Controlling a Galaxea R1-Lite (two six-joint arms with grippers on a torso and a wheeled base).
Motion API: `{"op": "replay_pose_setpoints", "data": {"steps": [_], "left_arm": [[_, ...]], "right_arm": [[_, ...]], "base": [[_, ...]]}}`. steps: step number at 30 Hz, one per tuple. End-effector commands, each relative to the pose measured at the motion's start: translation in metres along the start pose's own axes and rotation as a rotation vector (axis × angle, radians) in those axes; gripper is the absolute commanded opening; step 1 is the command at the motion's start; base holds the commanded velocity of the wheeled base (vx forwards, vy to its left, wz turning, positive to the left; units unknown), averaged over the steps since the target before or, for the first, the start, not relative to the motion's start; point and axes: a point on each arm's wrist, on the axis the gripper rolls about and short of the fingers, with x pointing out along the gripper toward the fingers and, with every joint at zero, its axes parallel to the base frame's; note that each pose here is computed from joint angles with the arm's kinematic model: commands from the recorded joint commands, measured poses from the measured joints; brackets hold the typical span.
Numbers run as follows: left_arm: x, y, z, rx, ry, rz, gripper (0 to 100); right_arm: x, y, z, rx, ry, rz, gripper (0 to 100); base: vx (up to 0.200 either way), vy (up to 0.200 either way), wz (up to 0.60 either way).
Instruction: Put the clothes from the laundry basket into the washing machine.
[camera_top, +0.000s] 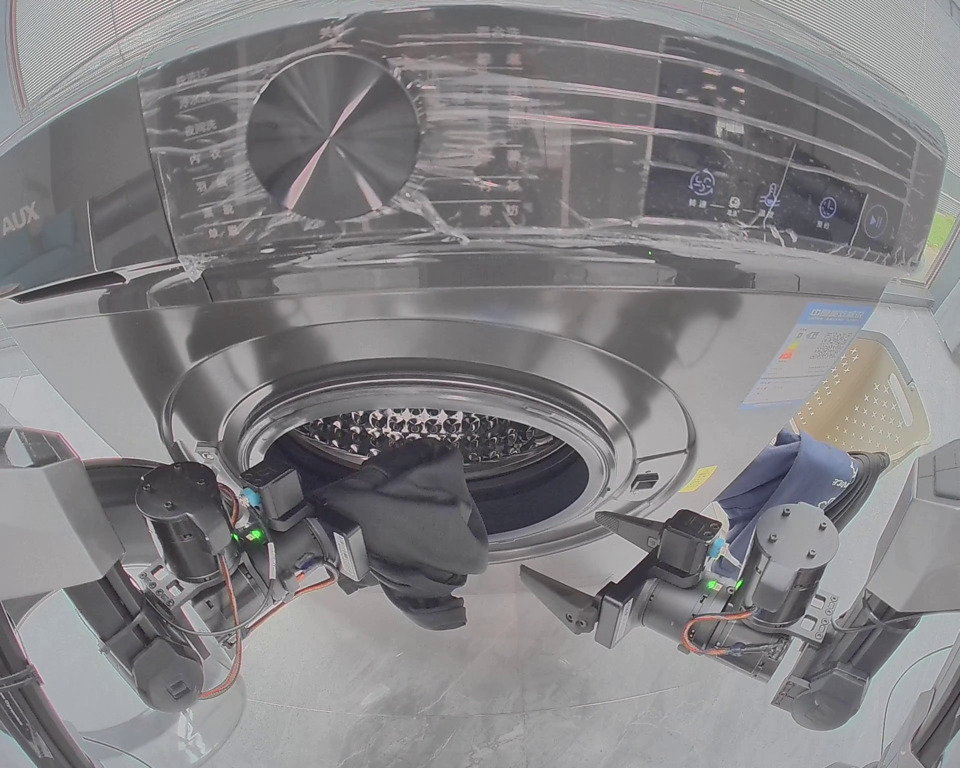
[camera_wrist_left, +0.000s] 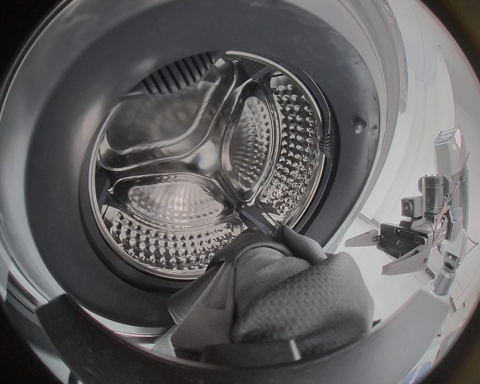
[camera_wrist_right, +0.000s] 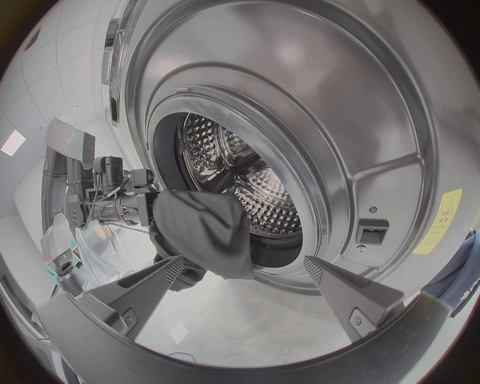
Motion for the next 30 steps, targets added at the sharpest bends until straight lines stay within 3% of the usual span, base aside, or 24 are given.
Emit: {"op": "replay_pose_setpoints", "data": {"steps": [1,6,13,20,30], "left_arm": [[0.002,-0.012,-0.004,-0.007,0.016,-0.041,0],[0.014,-0.027,-0.017,-0.006,0.045,-0.029,0],[0.057,-0.028,-0.029,-0.007,0.009,-0.026,0],[0.097,-0.016,-0.039,-0.055,-0.047,-0.009,0],[0.156,0.002,-0.039,-0.048,-0.186,0.037,0]], "right_arm": [[-0.002,0.007,0.000,-0.001,0.003,0.024,100],[-0.004,0.013,0.002,-0.001,-0.004,0.045,100],[-0.004,0.015,0.002,-0.002,-0.005,0.052,100],[-0.004,0.014,0.002,-0.003,-0.007,0.051,100],[-0.004,0.014,0.002,-0.003,-0.007,0.050,100]], "base": [[0.000,0.000,0.00],[0.000,0.000,0.00],[0.000,0.000,0.00],[0.000,0.000,0.00],[0.000,0.000,0.00]]}}
